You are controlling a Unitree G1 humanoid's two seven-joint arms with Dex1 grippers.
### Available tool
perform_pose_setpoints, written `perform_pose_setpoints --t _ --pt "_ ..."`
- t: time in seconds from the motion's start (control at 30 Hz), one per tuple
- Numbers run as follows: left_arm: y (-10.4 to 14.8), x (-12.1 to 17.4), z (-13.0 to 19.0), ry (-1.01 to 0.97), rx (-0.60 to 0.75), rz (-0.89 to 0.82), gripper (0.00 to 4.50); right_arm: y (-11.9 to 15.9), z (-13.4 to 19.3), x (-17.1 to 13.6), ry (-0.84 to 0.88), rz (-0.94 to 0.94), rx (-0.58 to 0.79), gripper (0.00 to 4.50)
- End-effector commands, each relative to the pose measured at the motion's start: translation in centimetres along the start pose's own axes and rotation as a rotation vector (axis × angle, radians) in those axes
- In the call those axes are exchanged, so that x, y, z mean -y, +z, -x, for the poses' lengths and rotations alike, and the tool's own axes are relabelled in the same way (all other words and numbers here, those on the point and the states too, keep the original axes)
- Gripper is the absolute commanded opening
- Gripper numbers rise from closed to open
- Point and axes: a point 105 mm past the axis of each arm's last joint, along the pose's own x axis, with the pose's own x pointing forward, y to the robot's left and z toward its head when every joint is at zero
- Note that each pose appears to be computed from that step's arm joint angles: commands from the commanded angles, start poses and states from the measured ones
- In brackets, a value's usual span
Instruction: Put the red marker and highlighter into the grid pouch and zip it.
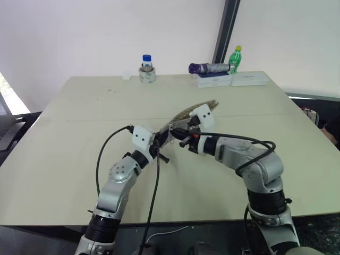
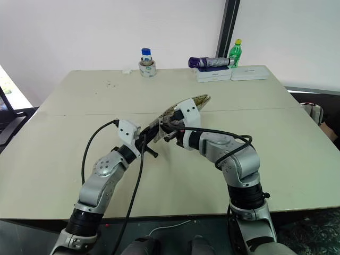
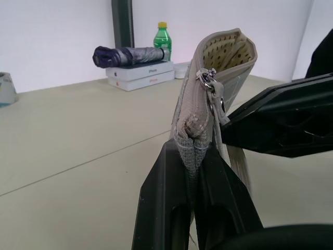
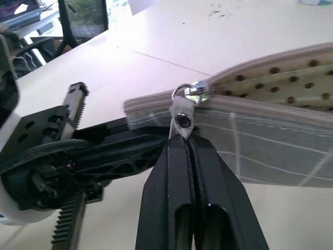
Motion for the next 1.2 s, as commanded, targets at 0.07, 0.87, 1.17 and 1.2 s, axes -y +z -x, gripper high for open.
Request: perform_pose_setpoints --t 0.07,0.87,1.17,1.2 --pt "1.5 -0.4 0.9 -0.014 0.052 -0.103 0.0 2.8 1.8 2.3 -0.091 0.098 0.057 0.05" --pt "0.2 -2.3 4.3 -0.041 -0.029 -0.224 0.0 3.2 6.1 10.0 -0.262 0.254 -0.038 0.57" --pt "0.4 -3.4 4.8 -0.078 -0.052 -0.268 2.44 1.4 8.2 9.8 -0.212 0.41 -0.073 3.4" --pt "0.4 -3.4 5.1 -0.093 -0.062 -0.268 3.04 1.2 8.6 9.7 -0.197 0.413 -0.075 3.4"
